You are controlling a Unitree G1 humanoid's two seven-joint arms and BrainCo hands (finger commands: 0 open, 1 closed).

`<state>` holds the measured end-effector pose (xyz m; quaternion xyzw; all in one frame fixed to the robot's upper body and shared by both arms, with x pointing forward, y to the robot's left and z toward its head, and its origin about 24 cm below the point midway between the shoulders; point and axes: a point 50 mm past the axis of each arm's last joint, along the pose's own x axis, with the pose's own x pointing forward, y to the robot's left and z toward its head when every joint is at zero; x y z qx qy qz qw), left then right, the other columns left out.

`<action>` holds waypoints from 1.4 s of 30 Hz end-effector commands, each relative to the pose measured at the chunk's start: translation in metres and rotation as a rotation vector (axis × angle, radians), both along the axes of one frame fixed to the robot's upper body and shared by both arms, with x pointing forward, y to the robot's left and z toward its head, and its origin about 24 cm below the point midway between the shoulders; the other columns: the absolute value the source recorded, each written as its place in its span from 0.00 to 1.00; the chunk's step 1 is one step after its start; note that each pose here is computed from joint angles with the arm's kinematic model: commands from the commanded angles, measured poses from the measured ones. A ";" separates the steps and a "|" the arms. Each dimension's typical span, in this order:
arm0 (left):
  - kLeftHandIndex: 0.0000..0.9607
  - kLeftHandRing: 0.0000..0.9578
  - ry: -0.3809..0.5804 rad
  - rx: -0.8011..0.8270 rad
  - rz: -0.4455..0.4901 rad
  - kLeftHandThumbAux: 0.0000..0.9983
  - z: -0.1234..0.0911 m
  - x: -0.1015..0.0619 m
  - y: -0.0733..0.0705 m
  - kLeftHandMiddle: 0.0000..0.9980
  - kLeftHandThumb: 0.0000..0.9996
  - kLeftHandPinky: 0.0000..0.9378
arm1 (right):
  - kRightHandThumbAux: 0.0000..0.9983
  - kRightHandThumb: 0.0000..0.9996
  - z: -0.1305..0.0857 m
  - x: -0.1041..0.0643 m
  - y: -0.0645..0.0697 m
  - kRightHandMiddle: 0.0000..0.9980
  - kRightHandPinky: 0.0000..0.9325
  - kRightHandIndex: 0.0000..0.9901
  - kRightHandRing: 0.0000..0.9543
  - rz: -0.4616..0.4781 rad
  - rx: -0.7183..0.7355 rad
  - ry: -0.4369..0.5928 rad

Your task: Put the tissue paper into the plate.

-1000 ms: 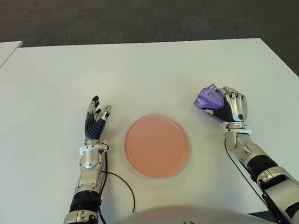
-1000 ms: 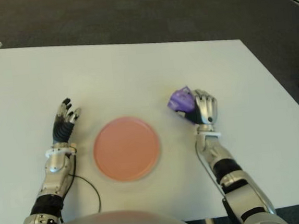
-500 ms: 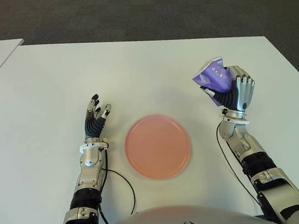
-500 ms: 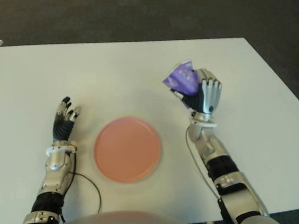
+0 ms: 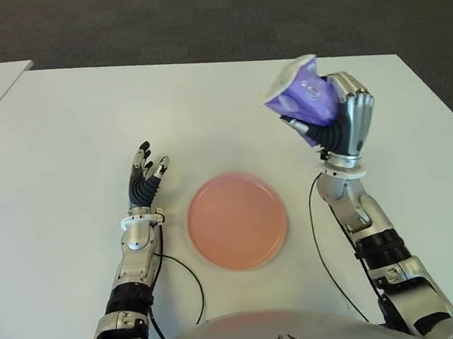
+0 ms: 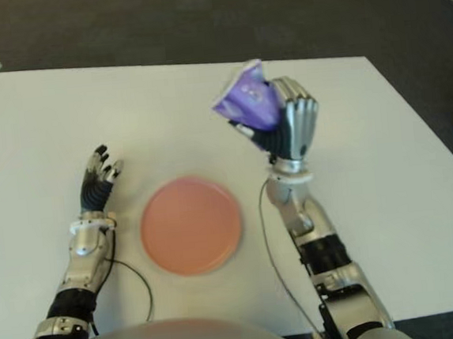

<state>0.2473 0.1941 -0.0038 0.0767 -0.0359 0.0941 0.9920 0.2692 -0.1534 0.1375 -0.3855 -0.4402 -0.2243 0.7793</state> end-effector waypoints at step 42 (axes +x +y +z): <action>0.00 0.00 0.005 -0.006 -0.031 0.50 -0.001 -0.004 0.000 0.00 0.00 0.00 | 0.68 0.85 -0.035 -0.056 0.078 0.53 0.88 0.40 0.85 0.822 -0.474 0.434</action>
